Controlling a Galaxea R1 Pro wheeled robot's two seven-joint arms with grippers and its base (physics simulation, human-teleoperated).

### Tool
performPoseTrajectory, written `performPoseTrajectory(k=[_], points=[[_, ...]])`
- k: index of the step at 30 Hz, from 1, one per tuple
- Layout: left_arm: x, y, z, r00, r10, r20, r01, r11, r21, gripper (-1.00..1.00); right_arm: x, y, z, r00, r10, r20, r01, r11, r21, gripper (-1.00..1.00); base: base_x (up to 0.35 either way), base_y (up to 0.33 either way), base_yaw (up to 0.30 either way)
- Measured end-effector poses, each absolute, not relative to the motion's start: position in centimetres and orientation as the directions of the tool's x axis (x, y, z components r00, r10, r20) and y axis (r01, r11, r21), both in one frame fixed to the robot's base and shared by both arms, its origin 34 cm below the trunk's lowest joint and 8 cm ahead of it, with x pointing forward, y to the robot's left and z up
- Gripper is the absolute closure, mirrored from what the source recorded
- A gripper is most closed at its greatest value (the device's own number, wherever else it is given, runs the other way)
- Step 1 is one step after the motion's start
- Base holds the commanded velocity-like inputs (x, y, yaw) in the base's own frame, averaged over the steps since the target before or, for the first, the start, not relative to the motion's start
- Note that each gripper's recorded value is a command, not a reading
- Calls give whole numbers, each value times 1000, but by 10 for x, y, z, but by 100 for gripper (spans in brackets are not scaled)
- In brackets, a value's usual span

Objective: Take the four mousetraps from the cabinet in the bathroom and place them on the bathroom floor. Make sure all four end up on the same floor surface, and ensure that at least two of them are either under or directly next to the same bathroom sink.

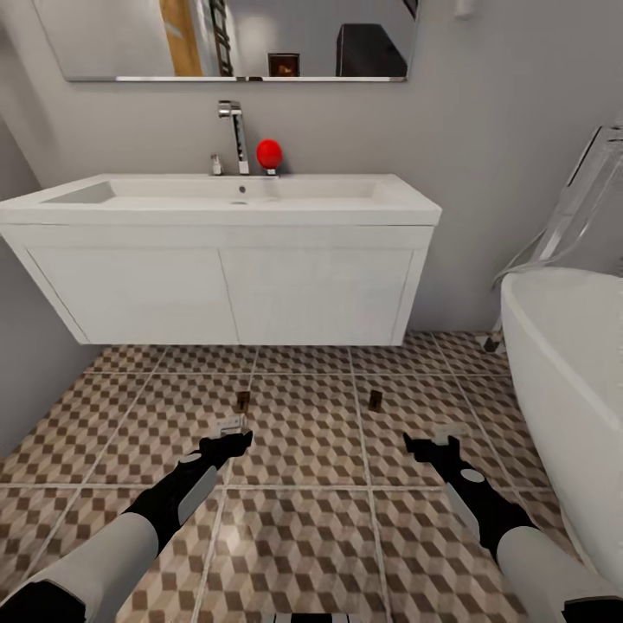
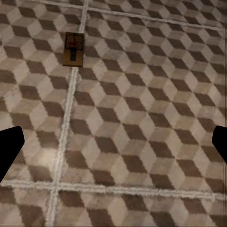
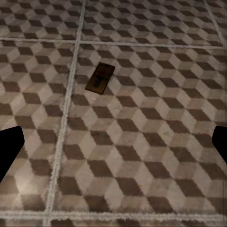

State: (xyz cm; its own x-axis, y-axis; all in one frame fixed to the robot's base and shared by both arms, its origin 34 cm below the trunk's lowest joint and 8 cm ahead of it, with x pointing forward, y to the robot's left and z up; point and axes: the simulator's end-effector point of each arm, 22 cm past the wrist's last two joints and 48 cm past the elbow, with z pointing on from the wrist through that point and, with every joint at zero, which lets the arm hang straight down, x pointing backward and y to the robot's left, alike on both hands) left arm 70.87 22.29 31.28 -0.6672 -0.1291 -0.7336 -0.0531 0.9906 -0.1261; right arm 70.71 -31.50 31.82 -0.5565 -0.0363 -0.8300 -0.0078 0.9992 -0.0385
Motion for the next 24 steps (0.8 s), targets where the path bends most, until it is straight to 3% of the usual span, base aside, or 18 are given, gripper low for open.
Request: performPoseTrajectory(k=[11,24], points=[[716,223,343,-633,-130,-763,-51,991,-127,-100,714,-315,348,-519,-38,-854,-7,999,-40,-100,-114,-59,0],[662,198,291,-725,-140,-675,-62,988,-138,-100,685,-276,310,-596,-18,-803,-35,999,4,-100,0,0,0]])
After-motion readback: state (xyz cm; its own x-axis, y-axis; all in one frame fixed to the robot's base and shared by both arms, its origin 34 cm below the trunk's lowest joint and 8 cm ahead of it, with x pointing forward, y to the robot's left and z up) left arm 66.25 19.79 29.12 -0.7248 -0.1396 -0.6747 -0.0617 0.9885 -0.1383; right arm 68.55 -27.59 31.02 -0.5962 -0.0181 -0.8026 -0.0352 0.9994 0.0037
